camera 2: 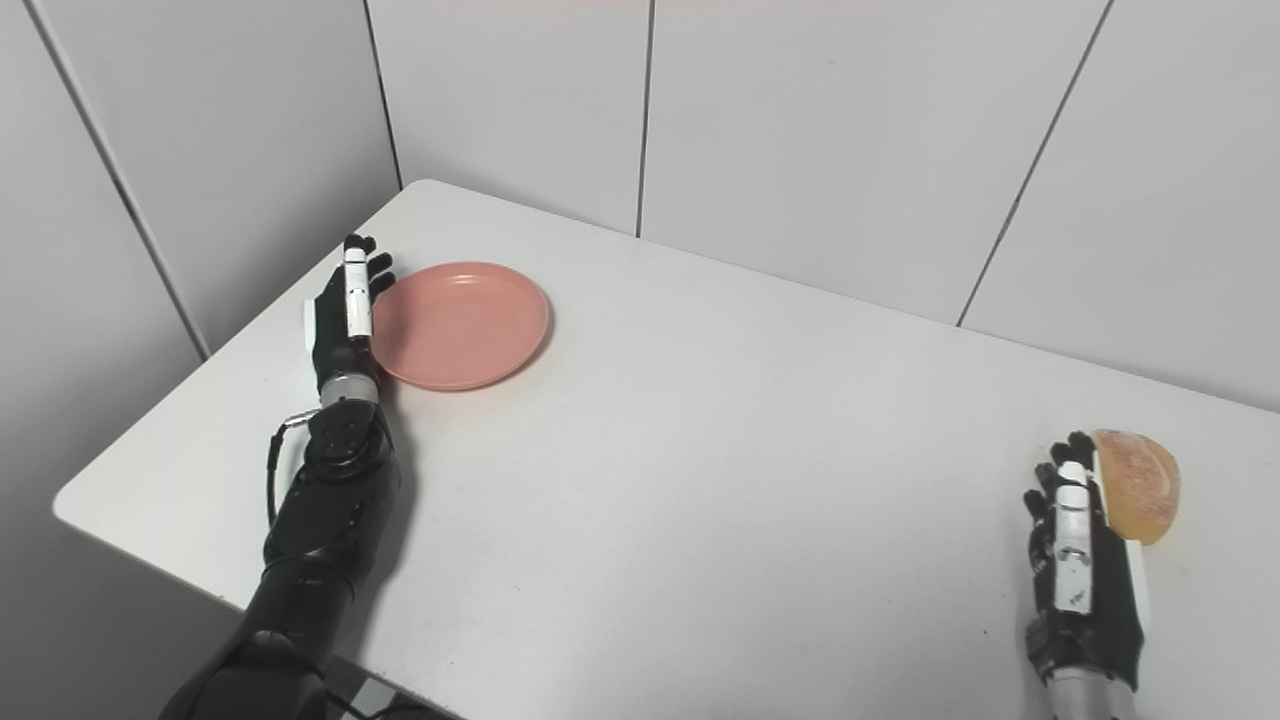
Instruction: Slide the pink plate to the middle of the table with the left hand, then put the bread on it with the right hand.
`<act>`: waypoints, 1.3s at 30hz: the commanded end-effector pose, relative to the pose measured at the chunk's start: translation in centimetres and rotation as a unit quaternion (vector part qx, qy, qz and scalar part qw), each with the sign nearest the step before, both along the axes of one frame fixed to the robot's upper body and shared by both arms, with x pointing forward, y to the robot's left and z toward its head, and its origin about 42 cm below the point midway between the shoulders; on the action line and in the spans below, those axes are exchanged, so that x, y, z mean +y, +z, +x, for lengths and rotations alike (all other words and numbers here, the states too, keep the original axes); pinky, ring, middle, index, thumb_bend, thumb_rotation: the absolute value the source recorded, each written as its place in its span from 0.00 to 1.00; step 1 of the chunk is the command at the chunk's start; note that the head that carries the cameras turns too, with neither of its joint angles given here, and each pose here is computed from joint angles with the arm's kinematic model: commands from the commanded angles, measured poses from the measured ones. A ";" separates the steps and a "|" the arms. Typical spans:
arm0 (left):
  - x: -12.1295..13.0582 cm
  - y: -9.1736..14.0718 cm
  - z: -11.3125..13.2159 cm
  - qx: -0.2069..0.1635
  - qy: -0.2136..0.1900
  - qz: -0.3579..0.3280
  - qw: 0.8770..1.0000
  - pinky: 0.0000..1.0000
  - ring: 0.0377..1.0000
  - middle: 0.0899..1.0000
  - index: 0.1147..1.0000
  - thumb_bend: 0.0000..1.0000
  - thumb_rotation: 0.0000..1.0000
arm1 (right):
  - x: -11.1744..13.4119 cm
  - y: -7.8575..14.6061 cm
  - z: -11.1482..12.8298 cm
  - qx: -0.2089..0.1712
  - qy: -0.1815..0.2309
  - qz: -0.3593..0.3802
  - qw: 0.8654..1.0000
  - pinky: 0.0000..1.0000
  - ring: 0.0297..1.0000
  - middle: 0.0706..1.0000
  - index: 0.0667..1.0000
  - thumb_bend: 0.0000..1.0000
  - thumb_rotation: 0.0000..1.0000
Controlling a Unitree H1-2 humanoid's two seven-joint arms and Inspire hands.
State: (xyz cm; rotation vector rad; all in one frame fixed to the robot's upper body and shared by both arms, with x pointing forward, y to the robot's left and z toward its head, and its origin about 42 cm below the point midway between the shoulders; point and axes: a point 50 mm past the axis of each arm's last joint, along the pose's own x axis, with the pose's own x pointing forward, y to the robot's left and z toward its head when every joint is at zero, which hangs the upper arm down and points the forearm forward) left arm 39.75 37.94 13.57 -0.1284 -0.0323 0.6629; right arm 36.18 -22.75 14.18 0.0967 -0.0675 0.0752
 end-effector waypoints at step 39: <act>-15.7 1.2 2.9 -0.001 -0.269 -0.048 0.962 0.86 0.85 0.83 0.81 0.59 1.00 | 0.2 1.4 1.1 -0.031 -0.004 0.002 1.000 1.00 1.00 1.00 1.00 0.52 0.91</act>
